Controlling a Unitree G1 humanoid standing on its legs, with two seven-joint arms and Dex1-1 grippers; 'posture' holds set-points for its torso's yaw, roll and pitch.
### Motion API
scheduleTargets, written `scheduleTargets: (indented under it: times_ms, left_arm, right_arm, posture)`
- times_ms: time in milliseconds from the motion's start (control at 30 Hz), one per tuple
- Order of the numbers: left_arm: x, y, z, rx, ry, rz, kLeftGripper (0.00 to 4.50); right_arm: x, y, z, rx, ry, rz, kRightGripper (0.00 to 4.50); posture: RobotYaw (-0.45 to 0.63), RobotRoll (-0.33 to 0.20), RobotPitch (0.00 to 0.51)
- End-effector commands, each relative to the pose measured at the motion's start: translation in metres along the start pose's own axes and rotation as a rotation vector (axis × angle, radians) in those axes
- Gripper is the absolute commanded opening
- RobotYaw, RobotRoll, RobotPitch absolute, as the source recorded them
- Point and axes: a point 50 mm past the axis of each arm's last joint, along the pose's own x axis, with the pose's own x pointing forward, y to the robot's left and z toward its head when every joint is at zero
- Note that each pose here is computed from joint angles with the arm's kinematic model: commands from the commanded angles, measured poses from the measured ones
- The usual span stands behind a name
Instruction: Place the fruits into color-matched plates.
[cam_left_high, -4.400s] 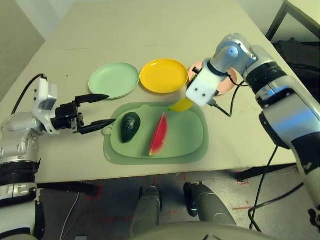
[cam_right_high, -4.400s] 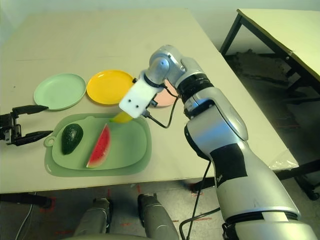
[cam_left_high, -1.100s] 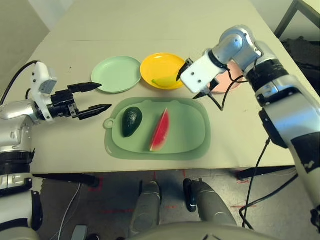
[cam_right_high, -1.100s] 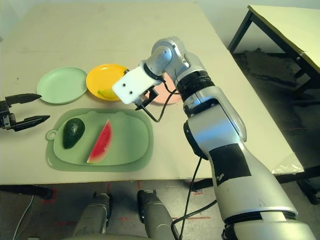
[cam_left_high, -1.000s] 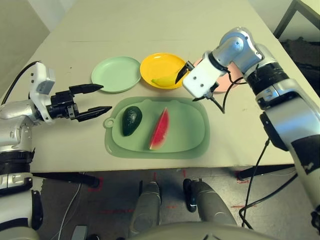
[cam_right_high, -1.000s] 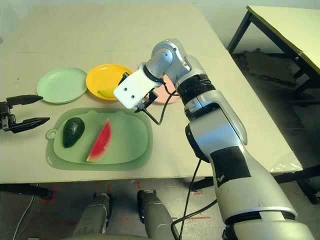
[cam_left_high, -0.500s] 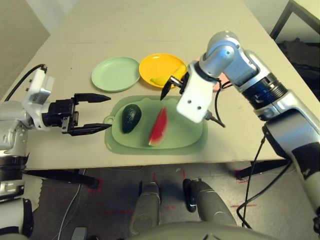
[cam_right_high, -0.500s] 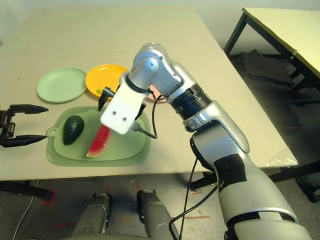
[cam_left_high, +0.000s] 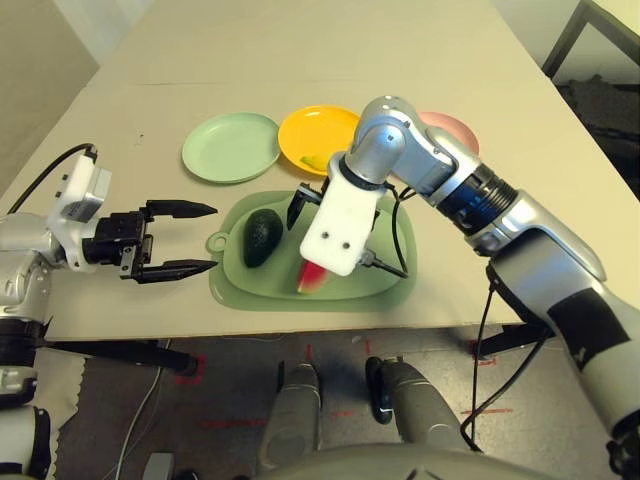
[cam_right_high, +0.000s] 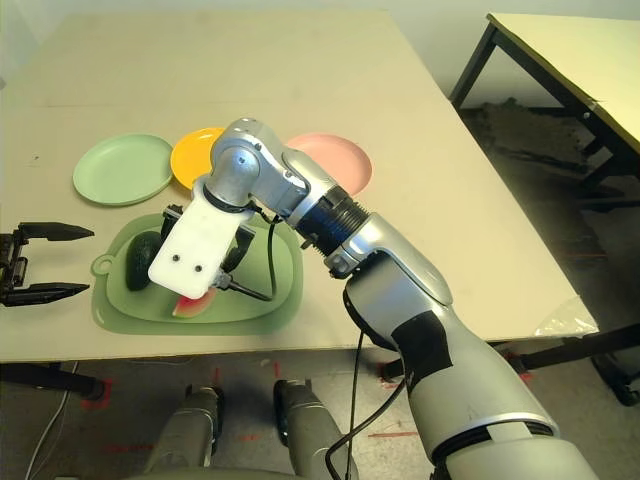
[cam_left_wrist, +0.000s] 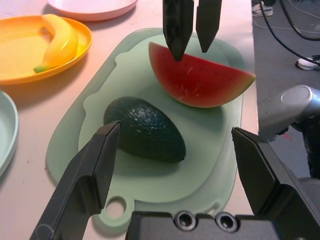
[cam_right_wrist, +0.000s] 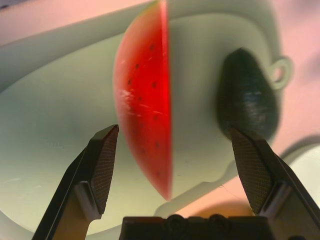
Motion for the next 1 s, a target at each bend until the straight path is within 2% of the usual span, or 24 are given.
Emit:
scheduleTargets:
  times_ms: [33, 400, 667, 900, 1000]
  left_arm:
    - [-0.001, -0.004, -0.006, -0.012, 0.004, -0.007, 4.50]
    - [-0.003, -0.004, -0.002, -0.008, 0.002, -0.003, 4.50]
    - [0.000, -0.003, 0.004, -0.004, 0.000, -0.015, 4.50]
    - [0.000, -0.003, 0.003, -0.008, 0.002, -0.013, 4.50]
    - [0.000, -0.002, 0.002, -0.007, 0.002, -0.009, 4.50]
  right_arm:
    - [0.012, 0.005, -0.002, 0.003, 0.003, 0.037, 4.43]
    - [0.036, 0.013, -0.008, 0.046, 0.002, 0.087, 4.43]
    - [0.042, 0.015, -0.006, 0.057, 0.002, 0.106, 4.43]
    - [0.043, 0.019, -0.008, 0.070, 0.001, 0.130, 2.15]
    - [0.042, 0.018, -0.008, 0.074, 0.004, 0.130, 2.14]
  posture:
    - [0.08, 0.000, 0.204]
    - [0.09, 0.000, 0.207]
    - [0.09, 0.000, 0.207]
    - [0.09, 0.000, 0.207]
    - [0.09, 0.000, 0.207]
